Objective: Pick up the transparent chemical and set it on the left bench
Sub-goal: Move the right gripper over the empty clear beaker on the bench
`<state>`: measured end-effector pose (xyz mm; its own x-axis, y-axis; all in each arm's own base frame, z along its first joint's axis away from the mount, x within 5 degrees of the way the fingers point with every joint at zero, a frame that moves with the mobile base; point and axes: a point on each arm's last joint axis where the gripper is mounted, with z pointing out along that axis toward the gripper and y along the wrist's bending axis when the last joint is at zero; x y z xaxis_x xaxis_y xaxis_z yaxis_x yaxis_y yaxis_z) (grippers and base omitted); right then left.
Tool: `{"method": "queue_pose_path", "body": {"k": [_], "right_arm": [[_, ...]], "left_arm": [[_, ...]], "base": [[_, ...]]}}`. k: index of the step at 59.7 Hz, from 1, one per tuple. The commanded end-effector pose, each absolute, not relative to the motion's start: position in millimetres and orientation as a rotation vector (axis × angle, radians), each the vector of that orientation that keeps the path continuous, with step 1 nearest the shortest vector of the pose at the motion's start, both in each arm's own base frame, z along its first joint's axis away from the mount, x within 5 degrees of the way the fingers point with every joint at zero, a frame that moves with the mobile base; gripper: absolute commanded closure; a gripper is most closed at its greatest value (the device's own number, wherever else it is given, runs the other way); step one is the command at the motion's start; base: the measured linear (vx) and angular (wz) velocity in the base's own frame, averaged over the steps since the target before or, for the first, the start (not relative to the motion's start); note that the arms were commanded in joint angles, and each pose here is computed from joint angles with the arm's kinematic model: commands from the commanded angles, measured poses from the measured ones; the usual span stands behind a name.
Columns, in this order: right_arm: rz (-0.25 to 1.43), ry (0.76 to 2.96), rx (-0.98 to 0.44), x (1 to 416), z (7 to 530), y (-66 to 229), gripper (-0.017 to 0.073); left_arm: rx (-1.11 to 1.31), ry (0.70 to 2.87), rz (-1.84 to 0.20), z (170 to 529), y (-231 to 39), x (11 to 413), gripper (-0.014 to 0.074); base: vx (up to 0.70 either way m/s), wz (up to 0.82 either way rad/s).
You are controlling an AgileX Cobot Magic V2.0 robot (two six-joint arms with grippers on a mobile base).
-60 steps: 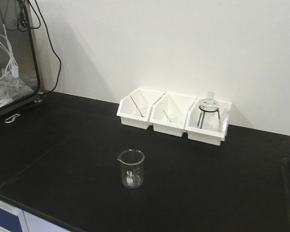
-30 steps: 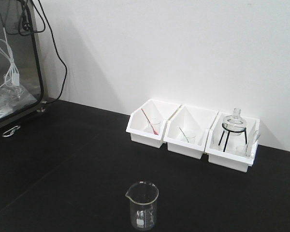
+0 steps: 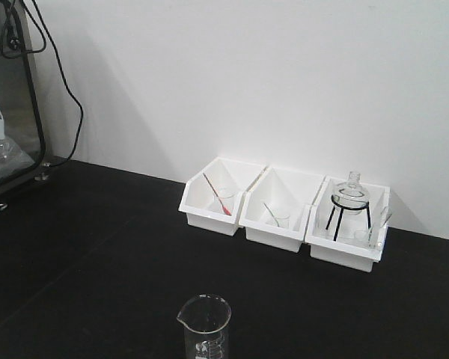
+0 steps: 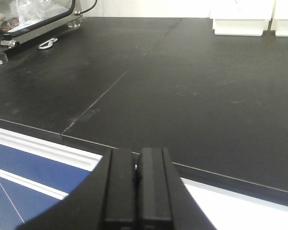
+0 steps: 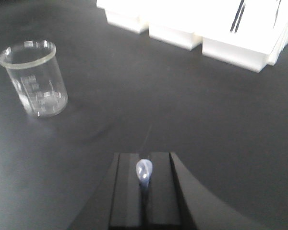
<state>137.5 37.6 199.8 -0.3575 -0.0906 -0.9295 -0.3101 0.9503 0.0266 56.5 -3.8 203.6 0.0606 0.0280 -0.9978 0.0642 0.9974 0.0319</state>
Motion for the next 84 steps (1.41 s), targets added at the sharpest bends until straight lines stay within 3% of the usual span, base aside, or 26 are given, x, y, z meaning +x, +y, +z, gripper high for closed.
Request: {"method": "queue_pose_path", "body": {"k": [1, 25, 35, 42, 57, 67, 84], "right_arm": [[0.263, 1.856, -0.301, 144, 212, 41, 0.0562], [0.296, 1.811, -0.305, 145, 215, 44, 0.0562], [0.377, 1.512, -0.41, 156, 251, 58, 0.0562], [0.387, 1.424, -0.449, 181, 283, 68, 0.0562], [0.478, 1.275, -0.618, 251, 324, 134, 0.0562], [0.565, 1.229, -0.633, 295, 323, 180, 0.0562], [0.567, 1.221, -0.674, 339, 299, 211, 0.0557]], "left_arm": [[0.064, 1.429, -0.035, 206, -4, 55, 0.0597], [0.064, 1.429, -0.035, 206, -4, 55, 0.0597], [0.064, 1.429, -0.035, 206, -4, 55, 0.0597], [0.064, 1.429, -0.035, 206, -4, 55, 0.0597], [0.064, 1.429, -0.035, 206, -4, 55, 0.0597], [0.064, 1.429, -0.035, 206, -4, 55, 0.0597], [0.064, 1.429, -0.035, 206, -4, 55, 0.0597]], "base": [[0.0, 0.02], [0.0, 0.0], [0.0, 0.0], [0.0, 0.0], [0.0, 0.0], [0.0, 0.0], [0.0, 0.0]]}}
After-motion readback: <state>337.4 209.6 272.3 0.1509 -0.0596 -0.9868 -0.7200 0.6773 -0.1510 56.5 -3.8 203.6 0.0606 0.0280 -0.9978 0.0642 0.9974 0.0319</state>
